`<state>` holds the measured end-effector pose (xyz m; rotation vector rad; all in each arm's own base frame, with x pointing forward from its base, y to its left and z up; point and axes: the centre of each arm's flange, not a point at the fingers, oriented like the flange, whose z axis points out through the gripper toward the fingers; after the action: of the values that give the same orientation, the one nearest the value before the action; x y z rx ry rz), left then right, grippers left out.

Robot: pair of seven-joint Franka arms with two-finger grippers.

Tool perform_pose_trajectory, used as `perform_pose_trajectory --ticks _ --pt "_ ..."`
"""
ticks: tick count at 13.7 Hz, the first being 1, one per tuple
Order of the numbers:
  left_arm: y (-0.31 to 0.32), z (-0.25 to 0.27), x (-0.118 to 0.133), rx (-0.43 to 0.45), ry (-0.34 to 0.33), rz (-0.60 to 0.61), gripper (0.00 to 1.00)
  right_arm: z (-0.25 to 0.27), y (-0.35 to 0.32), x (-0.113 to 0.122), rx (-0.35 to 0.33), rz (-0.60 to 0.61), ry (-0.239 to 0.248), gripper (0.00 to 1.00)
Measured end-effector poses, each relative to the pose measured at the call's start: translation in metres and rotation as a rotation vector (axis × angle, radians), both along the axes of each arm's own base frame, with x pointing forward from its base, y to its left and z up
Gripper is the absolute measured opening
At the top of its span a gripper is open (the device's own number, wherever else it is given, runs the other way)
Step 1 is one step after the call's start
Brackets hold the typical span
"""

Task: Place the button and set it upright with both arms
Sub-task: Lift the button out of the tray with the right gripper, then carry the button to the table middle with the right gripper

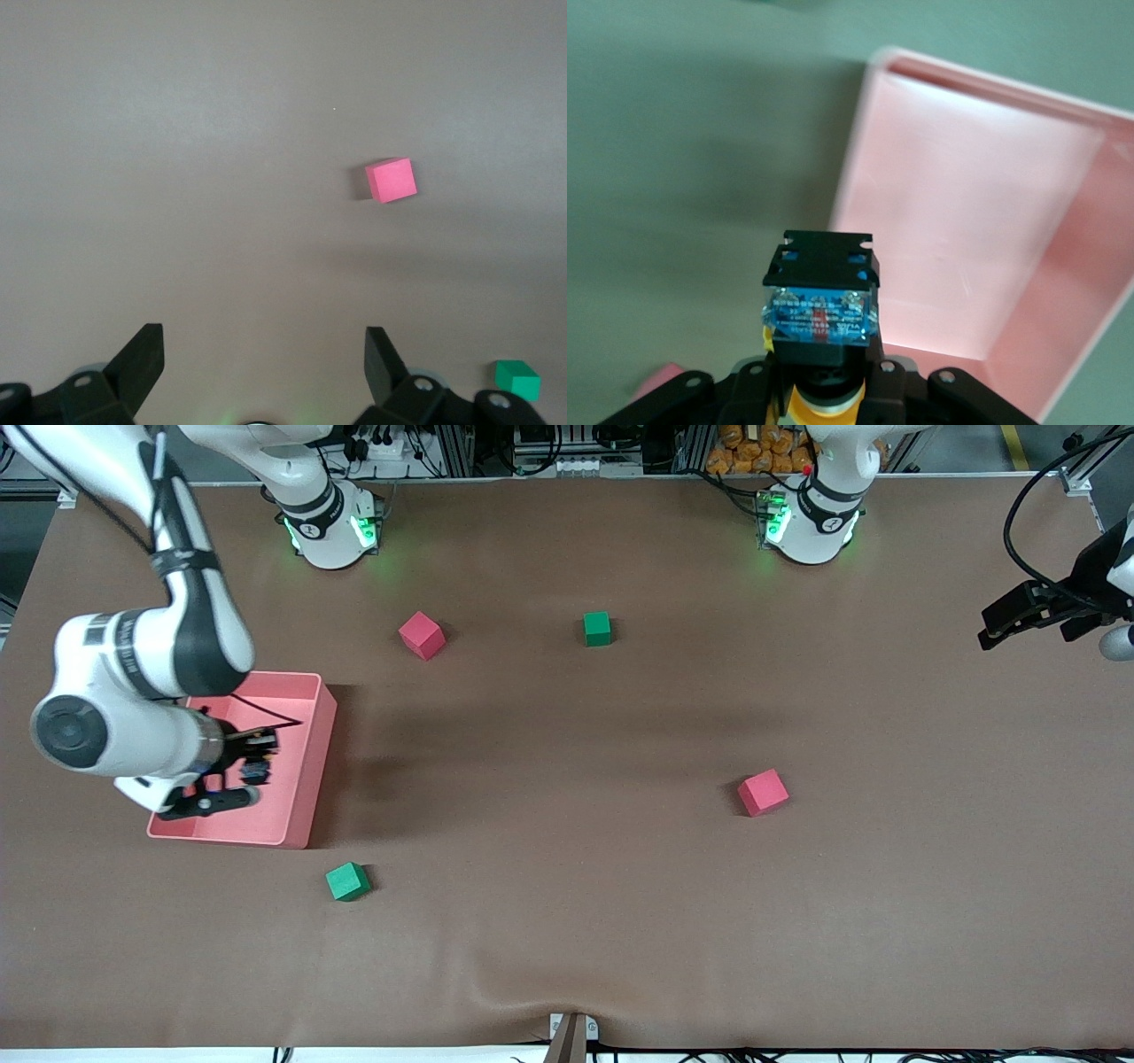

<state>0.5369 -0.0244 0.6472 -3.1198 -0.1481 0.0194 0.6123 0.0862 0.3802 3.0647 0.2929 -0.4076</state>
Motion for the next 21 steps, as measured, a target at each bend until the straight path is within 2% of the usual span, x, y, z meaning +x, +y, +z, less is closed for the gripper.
perform_pose_trajectory --ticks 3,5,8,11,14,16,21 --pt "0.001 -0.001 0.002 -0.001 -0.002 -0.014 1.0 0.004 0.095 -0.018 -0.042 -0.03 -0.027 0.33" --pt "0.002 -0.004 0.003 -0.002 0.002 -0.025 1.0 0.0 0.152 -0.036 -0.043 -0.044 -0.028 0.33" --pt "0.002 -0.008 0.006 -0.004 0.01 -0.029 1.0 -0.02 0.205 -0.053 0.03 -0.067 0.036 0.33" --pt "0.003 -0.012 0.008 -0.005 0.016 -0.029 1.0 -0.056 0.24 -0.052 0.089 -0.079 0.082 0.33" --pt "0.003 -0.013 0.009 -0.006 0.019 -0.029 1.0 -0.104 0.266 -0.049 0.135 -0.118 0.092 0.33" --pt "0.003 -0.013 0.009 -0.006 0.019 -0.029 1.0 -0.125 0.286 -0.055 0.131 -0.156 0.102 0.33" --pt "0.003 -0.019 0.012 -0.008 0.028 -0.031 1.0 -0.173 0.351 -0.082 0.136 -0.192 0.048 0.33"
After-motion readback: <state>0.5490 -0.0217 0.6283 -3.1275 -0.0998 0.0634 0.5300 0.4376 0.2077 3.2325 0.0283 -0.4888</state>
